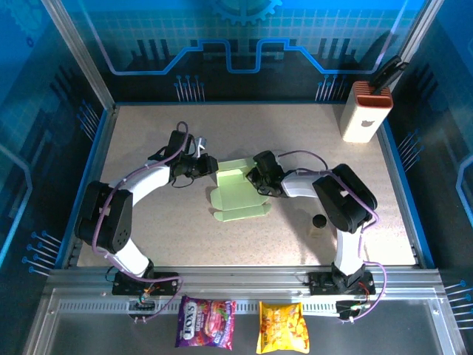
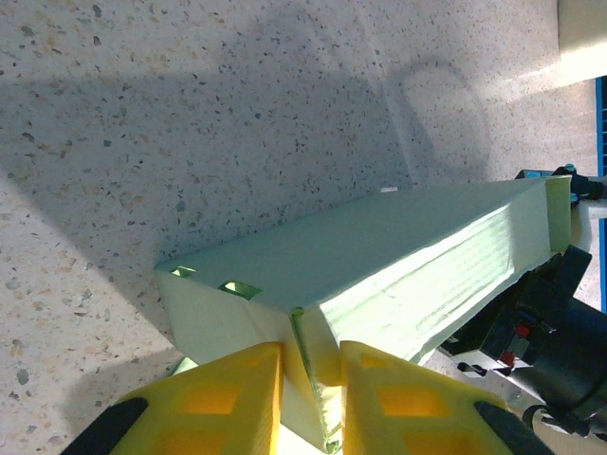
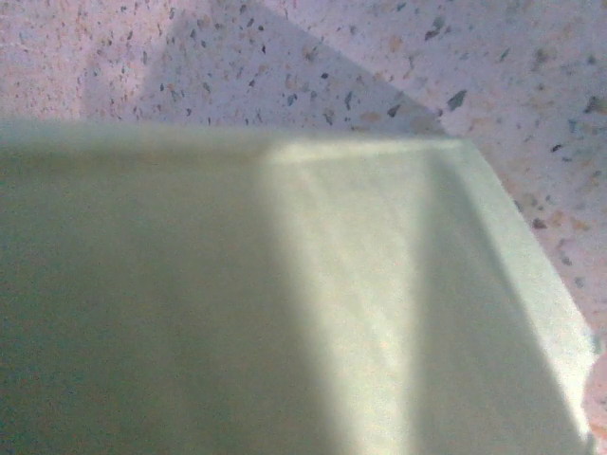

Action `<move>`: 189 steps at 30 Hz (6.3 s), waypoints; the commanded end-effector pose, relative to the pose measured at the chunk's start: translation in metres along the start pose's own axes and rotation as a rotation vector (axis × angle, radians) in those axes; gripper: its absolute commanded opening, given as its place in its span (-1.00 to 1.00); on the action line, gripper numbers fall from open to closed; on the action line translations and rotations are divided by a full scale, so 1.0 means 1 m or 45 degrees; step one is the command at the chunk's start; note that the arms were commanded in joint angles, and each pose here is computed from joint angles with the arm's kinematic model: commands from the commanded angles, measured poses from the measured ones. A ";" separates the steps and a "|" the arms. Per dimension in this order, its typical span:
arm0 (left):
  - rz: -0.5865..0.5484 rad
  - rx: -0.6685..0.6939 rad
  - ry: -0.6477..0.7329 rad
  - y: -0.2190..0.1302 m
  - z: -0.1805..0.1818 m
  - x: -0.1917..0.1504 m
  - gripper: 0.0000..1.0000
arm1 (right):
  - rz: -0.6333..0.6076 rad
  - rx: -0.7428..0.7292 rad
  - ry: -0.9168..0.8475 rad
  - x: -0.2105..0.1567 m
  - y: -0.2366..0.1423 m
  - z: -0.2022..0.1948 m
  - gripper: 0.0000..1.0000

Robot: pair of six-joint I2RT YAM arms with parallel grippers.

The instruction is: Fold the paper box

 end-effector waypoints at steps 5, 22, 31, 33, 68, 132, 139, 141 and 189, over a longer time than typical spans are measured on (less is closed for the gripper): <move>0.125 0.146 -0.089 0.004 0.030 -0.029 -0.55 | 0.172 -0.376 -0.128 -0.038 0.007 -0.062 -1.00; 0.120 0.154 -0.077 0.001 0.030 -0.029 -0.56 | 0.074 -0.093 -0.556 -0.010 -0.072 -0.024 -1.00; 0.126 0.151 -0.076 0.002 0.029 -0.029 -0.55 | 0.019 -0.083 -0.886 0.028 -0.112 -0.030 -0.83; 0.127 0.153 -0.076 0.002 0.029 -0.028 -0.55 | 0.002 -0.061 -0.976 0.040 -0.118 -0.021 -0.71; 0.121 0.153 -0.071 -0.002 0.024 -0.025 -0.51 | -0.006 -0.061 -1.150 0.050 -0.105 0.002 0.14; -0.005 -0.008 0.066 -0.053 -0.059 -0.072 -0.38 | 0.071 -0.134 -1.201 0.024 -0.090 0.018 -0.84; -0.040 -0.168 0.042 0.000 -0.084 -0.105 -0.67 | 0.081 -0.131 -1.154 0.024 -0.091 0.021 -0.85; -0.040 -0.192 0.036 0.019 -0.088 -0.112 -0.75 | 0.083 -0.123 -1.134 0.024 -0.092 0.022 -0.85; -0.041 0.008 -0.032 0.122 -0.050 -0.145 -0.91 | 0.119 -0.098 -1.078 -0.008 -0.094 0.035 -0.87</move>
Point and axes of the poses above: each hand's point on the last joint's axis, 136 mm out from that joint toward the fingers, its own y axis out along the fingers, its own z axis along the line the jaws close on, x = y × z, the point moved 4 cm from there along -y, back along the fingers, and after that the axes turned 7 degrees about -y, right-handed, at the moved point
